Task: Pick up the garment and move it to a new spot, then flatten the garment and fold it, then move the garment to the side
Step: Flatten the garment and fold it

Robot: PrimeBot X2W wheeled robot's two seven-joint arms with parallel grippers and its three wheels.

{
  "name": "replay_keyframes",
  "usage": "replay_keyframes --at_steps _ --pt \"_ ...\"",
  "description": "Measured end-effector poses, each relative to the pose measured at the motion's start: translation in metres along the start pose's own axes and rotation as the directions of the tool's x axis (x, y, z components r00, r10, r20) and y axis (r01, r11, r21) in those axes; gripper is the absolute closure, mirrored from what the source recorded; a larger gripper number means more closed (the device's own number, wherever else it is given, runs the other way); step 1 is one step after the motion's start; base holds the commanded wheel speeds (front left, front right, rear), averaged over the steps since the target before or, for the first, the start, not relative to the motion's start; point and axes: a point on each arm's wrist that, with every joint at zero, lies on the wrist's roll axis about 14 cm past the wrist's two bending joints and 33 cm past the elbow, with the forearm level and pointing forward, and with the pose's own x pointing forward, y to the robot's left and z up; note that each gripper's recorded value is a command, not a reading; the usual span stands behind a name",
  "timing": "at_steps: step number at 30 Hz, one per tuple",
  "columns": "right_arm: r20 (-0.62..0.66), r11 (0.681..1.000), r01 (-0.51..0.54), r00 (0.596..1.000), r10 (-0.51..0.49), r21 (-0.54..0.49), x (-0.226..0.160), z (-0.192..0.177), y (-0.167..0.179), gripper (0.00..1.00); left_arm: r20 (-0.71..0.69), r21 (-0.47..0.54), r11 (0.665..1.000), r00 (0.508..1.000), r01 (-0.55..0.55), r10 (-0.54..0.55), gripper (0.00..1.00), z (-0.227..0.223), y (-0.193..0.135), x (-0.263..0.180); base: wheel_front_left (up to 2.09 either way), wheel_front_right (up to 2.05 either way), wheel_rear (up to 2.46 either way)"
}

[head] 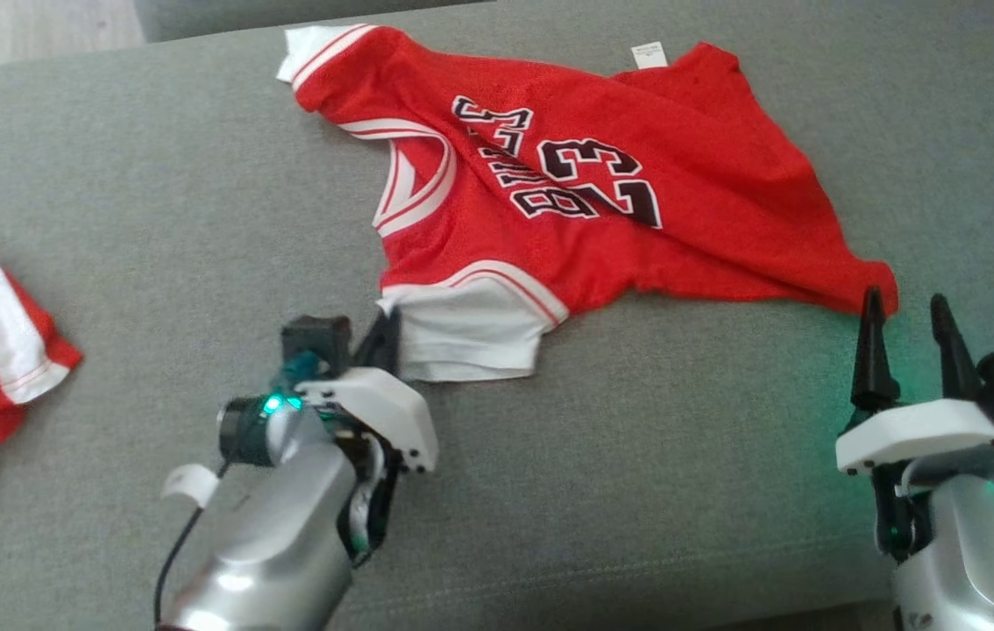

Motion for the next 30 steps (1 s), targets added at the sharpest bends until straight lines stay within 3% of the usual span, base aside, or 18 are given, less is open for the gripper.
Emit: replay_keyframes --at_steps 7,11,29,30 --pt "-0.078 1.0 -0.001 0.997 0.003 0.02 -0.003 -0.023 0.004 0.0 0.182 -0.033 0.992 0.975 -0.125 0.128 1.0 0.056 0.038 -0.011 0.0 0.0 0.0" --pt "-0.092 1.0 -0.008 0.996 0.01 0.028 0.001 -0.026 0.008 0.0 0.208 -0.048 0.984 0.961 -0.173 0.18 1.0 0.058 0.052 -0.024 0.0 0.0 0.0" --pt "-0.22 0.996 0.037 0.975 -0.02 0.076 0.0 -0.061 0.006 0.0 0.191 -0.034 0.986 0.967 -0.163 0.167 1.0 0.044 0.053 -0.029 0.0 0.0 0.0" --pt "-0.236 0.995 0.046 0.972 -0.023 0.091 -0.001 -0.066 0.006 0.48 0.192 -0.035 0.986 0.967 -0.166 0.17 1.0 0.044 0.054 -0.029 0.0 0.0 0.0"
